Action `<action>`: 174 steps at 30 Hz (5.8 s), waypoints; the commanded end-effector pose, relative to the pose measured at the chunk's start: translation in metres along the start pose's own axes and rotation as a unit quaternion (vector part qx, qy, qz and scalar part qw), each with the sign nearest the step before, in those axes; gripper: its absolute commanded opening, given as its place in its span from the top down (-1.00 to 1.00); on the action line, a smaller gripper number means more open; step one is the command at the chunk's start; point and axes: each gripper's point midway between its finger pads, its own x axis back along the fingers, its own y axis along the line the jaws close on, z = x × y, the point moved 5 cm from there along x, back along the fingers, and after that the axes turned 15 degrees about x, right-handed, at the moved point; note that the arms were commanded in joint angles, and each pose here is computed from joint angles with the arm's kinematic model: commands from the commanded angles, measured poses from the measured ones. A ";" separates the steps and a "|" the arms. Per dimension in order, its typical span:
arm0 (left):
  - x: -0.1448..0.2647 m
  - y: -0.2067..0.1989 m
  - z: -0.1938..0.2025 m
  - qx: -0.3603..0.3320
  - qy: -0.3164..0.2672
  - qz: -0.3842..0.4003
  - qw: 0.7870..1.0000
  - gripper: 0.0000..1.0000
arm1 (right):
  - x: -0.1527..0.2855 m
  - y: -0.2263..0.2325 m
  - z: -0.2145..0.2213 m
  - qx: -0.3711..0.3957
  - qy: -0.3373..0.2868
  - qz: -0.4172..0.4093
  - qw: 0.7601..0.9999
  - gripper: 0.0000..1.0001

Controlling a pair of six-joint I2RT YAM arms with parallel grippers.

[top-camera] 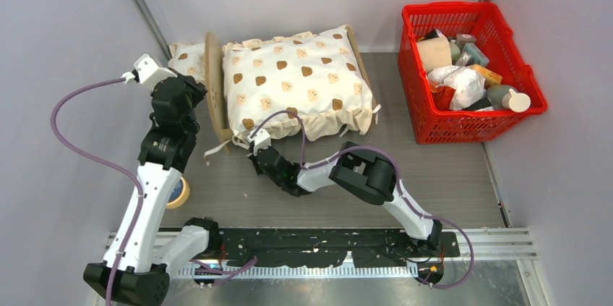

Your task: Set up the pet bed

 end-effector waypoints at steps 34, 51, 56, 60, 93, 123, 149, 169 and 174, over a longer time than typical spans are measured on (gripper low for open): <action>0.034 0.225 0.184 0.486 0.175 -0.317 0.795 -0.14 | 0.007 0.016 0.006 -0.002 0.021 -0.063 0.998 0.90; -0.013 0.199 0.141 0.486 0.079 -0.241 0.836 1.00 | 0.013 0.017 0.020 -0.030 0.027 -0.065 0.997 0.90; -0.019 0.162 0.081 0.429 0.012 -0.178 0.886 1.00 | 0.000 0.019 0.014 -0.031 0.017 -0.060 0.998 0.90; -0.032 0.150 0.059 0.403 -0.032 -0.127 0.906 1.00 | -0.009 0.013 0.012 -0.040 0.018 -0.049 0.998 0.90; -0.022 0.016 -0.003 0.128 -0.053 0.215 0.967 1.00 | 0.018 -0.015 0.092 -0.007 0.092 0.061 0.994 0.90; -0.039 0.013 -0.006 -0.071 -0.074 0.152 0.983 1.00 | 0.003 0.059 0.117 0.059 0.139 -0.015 0.988 0.90; 0.040 0.063 0.142 -0.274 0.247 0.036 0.929 -0.01 | 0.237 -0.197 -0.106 -0.007 0.054 0.145 0.988 -0.21; 0.004 0.111 0.161 -0.405 0.185 -0.091 0.891 1.00 | 0.253 -0.297 -0.099 -0.020 0.082 0.234 0.968 -0.27; 0.013 0.119 0.134 -0.401 0.136 -0.119 0.898 1.00 | 0.254 -0.298 -0.094 -0.029 0.083 0.244 0.966 -0.22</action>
